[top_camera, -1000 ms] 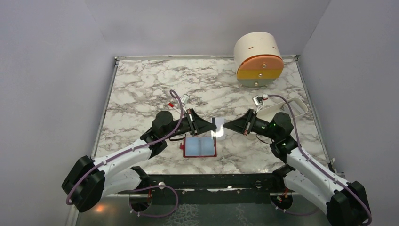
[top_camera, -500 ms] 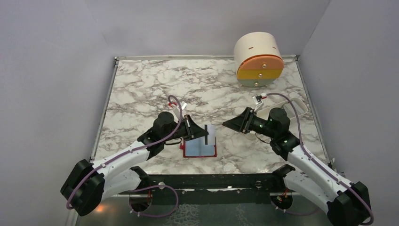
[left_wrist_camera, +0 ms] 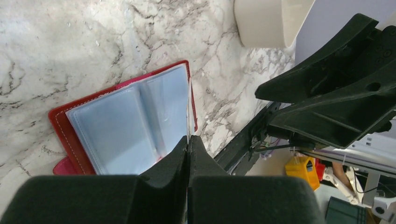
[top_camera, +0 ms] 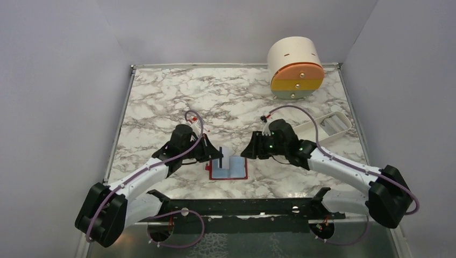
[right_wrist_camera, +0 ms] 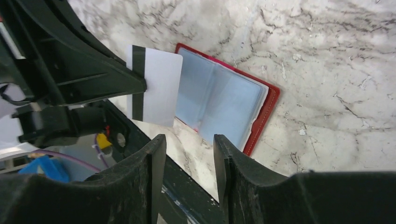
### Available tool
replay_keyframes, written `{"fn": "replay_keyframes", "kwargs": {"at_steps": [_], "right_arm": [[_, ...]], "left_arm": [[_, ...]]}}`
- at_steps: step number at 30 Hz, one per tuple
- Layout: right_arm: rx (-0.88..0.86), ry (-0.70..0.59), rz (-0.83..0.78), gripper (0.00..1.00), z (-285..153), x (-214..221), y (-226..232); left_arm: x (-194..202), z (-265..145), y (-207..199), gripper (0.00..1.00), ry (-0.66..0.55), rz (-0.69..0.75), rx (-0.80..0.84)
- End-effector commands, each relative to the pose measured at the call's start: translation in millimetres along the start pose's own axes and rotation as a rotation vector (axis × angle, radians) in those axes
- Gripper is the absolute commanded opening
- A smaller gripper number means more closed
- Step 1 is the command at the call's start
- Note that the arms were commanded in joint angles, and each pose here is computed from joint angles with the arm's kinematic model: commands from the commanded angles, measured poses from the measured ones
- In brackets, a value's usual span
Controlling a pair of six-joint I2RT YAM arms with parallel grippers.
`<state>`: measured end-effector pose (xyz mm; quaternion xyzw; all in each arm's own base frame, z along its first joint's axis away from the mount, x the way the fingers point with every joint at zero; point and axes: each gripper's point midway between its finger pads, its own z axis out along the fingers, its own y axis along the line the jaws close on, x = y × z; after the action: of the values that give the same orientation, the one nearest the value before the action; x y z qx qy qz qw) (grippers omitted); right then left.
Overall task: Put the credit cards into the card holder
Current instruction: Insert the credit card into the card holder.
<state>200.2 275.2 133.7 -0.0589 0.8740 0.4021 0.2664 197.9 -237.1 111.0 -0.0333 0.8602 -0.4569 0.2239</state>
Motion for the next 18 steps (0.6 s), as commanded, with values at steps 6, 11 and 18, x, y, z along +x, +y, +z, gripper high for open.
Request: {"fn": "replay_keyframes", "kwargs": {"at_steps": [6, 11, 18], "right_arm": [[0.263, 0.09, -0.119, 0.41, 38, 26, -32], [0.311, 0.125, -0.139, 0.37, 50, 38, -50], [0.379, 0.186, -0.156, 0.33, 55, 56, -73]], "left_arm": [[26, 6, 24, 0.0, 0.143, 0.002, -0.036], [34, 10, 29, 0.0, 0.175, -0.006, -0.018], [37, 17, 33, 0.0, 0.19, -0.021, -0.005]]}}
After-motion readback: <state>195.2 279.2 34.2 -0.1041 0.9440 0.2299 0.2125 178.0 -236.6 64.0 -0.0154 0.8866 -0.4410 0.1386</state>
